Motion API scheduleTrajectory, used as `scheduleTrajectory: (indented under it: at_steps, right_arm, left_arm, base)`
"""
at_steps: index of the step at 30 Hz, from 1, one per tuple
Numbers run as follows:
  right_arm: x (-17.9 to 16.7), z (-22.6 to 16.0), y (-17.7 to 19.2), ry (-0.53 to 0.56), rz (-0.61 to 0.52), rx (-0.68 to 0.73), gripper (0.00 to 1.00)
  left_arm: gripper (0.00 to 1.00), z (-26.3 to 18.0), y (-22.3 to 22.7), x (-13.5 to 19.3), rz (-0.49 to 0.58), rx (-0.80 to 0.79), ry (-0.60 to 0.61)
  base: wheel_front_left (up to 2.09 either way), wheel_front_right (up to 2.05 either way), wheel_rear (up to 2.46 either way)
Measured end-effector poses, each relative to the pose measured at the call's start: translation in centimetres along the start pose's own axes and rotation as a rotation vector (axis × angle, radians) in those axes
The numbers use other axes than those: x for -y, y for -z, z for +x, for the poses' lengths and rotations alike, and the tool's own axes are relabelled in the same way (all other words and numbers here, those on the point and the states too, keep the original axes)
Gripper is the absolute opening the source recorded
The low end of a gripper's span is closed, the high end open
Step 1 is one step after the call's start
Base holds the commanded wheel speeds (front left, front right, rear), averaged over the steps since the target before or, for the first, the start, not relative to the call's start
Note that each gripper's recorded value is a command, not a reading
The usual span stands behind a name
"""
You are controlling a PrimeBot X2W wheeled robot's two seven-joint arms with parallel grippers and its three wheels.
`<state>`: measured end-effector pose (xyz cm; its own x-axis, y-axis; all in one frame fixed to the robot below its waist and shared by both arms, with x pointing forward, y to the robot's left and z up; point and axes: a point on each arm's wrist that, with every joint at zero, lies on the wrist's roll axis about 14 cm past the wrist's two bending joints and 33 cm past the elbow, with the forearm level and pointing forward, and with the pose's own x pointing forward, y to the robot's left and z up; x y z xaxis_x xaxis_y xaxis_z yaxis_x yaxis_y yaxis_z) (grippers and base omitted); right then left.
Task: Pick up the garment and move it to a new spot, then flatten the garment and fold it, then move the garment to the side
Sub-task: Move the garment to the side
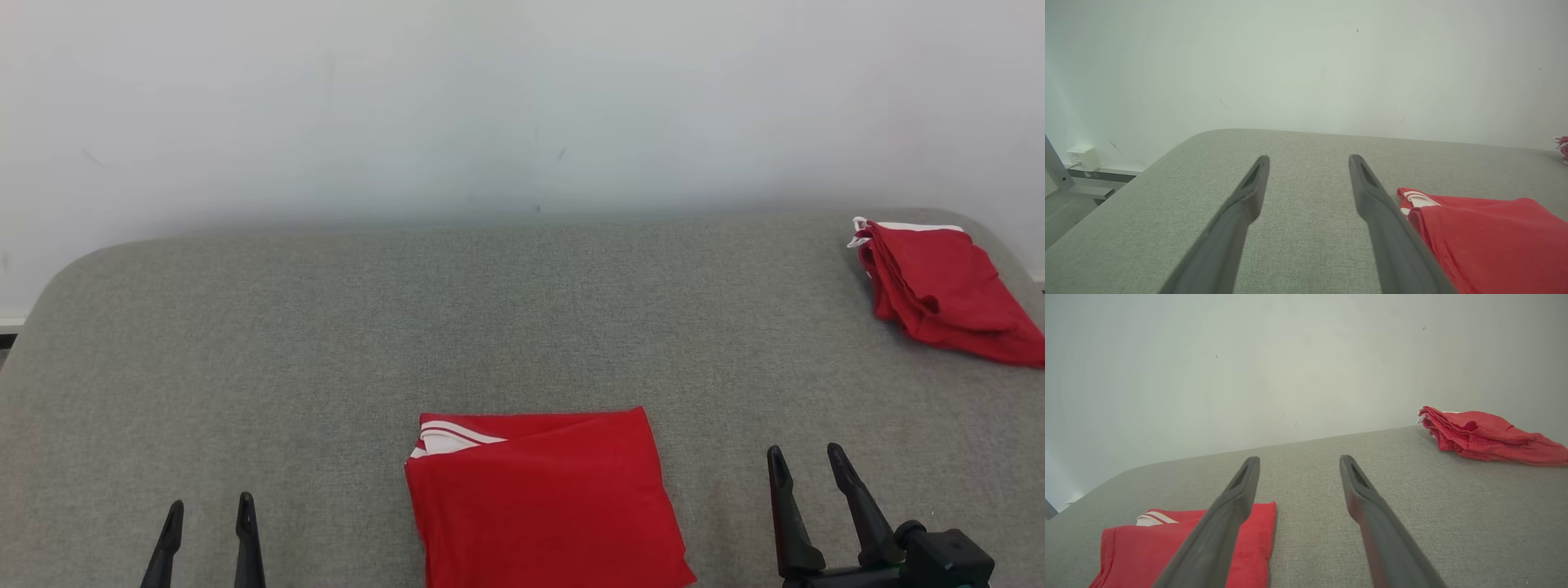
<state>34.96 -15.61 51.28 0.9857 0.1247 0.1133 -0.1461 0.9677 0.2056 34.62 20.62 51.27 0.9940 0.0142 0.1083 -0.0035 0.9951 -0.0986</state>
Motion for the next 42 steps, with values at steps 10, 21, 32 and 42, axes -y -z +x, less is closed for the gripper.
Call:
scheduleTrajectory:
  at_steps: [10,21,32,42]
  right_arm:
    - [-1.5,1.7,1.0,-0.055,-0.019,-0.046,1.0]
    - [-3.6,6.0,5.1,-0.135,-0.062,-0.267,1.0]
    - [-4.2,5.7,12.4,-0.158,-0.063,-0.515,1.0]
    - [-4.9,4.3,15.6,-0.184,-0.062,-0.646,0.0]
  left_arm:
    - [1.0,-0.3,0.1,-0.4,0.003,-0.004,-0.013]
    - [1.0,0.1,0.0,-0.7,0.003,0.0,-0.025]
    - [1.0,0.7,0.9,-1.8,0.007,-0.03,-0.052]
    - [1.0,1.2,1.1,-2.3,0.011,-0.038,-0.065]
  base:
    - [0.0,0.0,0.0]
    - [0.0,0.0,0.0]
    - [0.0,0.0,0.0]
    - [0.0,0.0,0.0]
